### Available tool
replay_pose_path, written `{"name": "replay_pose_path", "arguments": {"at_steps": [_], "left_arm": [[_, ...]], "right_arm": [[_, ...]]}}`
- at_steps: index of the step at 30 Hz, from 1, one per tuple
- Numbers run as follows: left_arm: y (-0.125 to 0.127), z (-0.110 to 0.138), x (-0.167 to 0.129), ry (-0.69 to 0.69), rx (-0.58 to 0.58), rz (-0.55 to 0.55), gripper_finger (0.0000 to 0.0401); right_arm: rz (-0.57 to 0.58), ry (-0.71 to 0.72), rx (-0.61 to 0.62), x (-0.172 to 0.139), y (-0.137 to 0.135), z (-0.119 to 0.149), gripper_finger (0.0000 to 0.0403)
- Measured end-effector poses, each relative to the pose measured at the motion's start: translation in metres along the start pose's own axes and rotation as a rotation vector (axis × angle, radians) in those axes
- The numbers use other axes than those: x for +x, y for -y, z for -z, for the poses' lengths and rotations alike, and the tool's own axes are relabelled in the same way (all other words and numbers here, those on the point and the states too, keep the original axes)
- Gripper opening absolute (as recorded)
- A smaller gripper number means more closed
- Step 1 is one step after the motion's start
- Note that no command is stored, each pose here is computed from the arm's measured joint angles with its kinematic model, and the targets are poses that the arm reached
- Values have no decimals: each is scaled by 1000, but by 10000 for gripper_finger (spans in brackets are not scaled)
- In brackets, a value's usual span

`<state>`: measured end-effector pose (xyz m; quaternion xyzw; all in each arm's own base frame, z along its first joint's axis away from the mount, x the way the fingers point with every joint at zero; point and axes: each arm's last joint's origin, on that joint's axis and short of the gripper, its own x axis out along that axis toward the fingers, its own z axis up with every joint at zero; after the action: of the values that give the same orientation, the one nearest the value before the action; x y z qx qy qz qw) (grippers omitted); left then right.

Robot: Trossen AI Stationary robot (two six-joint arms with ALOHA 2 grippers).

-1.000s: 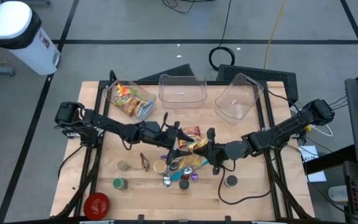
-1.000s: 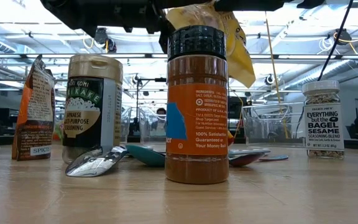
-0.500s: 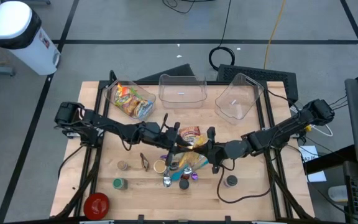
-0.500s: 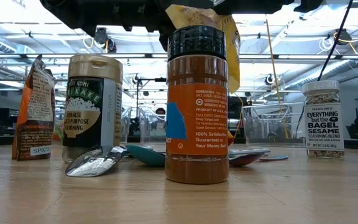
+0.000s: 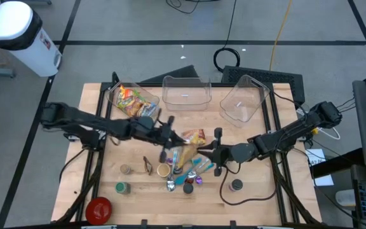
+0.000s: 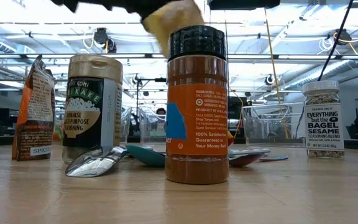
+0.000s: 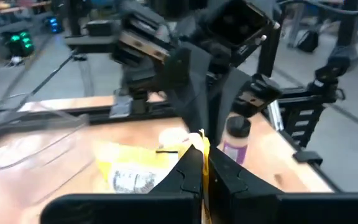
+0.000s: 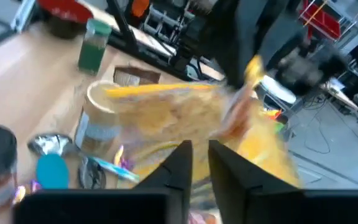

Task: Pick & Place Food Item
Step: Put the yellow noodle pack into the left transparent bin

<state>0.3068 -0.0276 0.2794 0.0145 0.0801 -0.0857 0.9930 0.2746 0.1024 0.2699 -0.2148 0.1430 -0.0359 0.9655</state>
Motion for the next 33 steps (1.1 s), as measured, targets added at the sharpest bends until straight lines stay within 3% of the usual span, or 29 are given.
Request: {"name": "replay_pose_path", "arguments": {"at_steps": [6,12,20,33], "left_arm": [[-16,-17,-55,-141,25,-302,15],[-34,-27,-110,-217,58,-652,10],[-69,-28,-153,-250,-3,-1161,6],[-163,11,-175,-452,-148,-1590,13]], "right_arm": [[5,12,85,0,0,-1,131],[6,11,81,0,1,-1,170],[7,11,79,0,1,-1,175],[40,-5,89,5,10,2,165]]}}
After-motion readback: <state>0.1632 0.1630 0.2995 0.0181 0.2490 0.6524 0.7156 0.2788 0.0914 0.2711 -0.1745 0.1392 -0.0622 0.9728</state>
